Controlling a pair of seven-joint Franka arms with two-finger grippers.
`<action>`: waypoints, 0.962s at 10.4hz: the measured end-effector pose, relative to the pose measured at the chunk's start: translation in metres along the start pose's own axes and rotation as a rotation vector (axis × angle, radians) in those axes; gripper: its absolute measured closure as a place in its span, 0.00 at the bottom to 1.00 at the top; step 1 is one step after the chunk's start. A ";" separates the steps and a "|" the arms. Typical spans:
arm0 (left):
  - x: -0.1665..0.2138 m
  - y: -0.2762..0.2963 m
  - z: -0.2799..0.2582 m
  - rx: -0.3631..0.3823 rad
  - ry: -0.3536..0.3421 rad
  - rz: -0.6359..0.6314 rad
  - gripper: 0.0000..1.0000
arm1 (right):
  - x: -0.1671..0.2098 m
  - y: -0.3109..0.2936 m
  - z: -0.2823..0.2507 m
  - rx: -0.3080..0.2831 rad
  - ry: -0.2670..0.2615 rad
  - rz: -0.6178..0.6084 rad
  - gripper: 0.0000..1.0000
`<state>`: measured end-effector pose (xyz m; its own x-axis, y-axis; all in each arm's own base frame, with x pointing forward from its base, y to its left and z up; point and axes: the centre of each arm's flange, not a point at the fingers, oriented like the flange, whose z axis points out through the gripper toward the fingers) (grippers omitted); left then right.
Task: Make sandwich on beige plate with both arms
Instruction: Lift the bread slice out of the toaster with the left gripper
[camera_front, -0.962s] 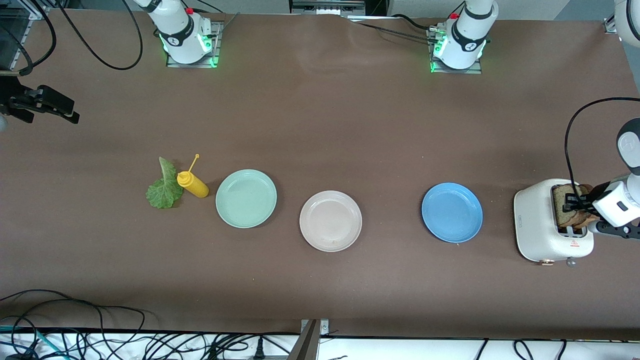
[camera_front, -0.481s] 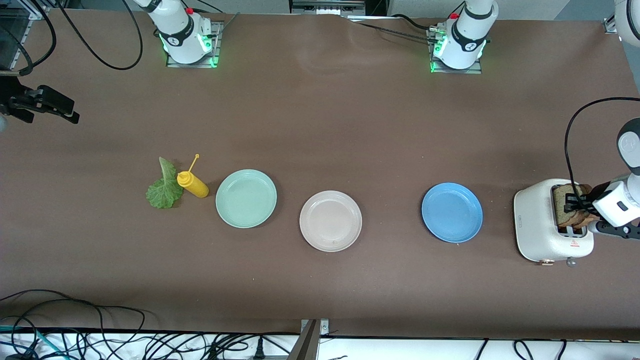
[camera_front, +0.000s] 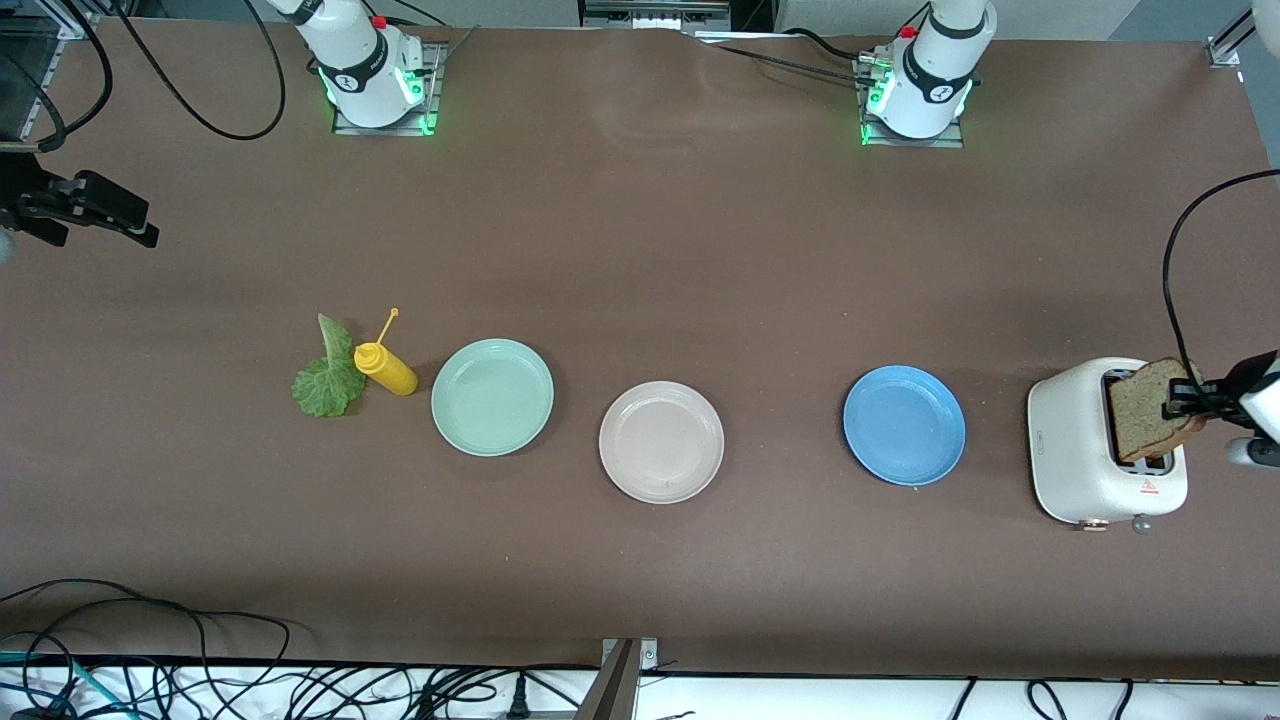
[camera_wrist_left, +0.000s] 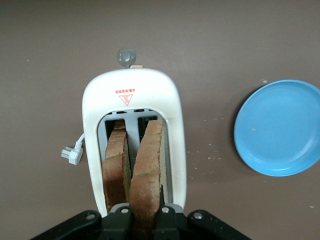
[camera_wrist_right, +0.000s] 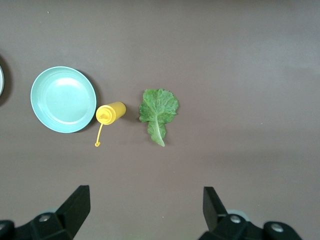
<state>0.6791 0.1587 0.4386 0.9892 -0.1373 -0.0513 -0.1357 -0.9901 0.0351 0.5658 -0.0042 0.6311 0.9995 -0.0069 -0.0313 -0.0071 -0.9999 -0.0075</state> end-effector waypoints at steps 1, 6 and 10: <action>0.001 0.003 -0.013 -0.031 0.017 -0.020 0.90 | 0.000 0.000 0.000 0.000 0.000 0.000 0.00; 0.008 0.029 -0.046 -0.213 0.071 -0.192 0.90 | 0.000 0.000 0.000 0.000 0.000 0.000 0.00; 0.022 0.060 -0.040 -0.464 0.060 -0.350 0.90 | 0.000 0.000 0.000 0.001 0.000 0.000 0.00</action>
<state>0.6947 0.0977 0.4794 0.9740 0.2110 -0.0823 0.2249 -0.8586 0.4606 0.5658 -0.0044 0.6309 0.9995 -0.0073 -0.0316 -0.0075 -0.9999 -0.0080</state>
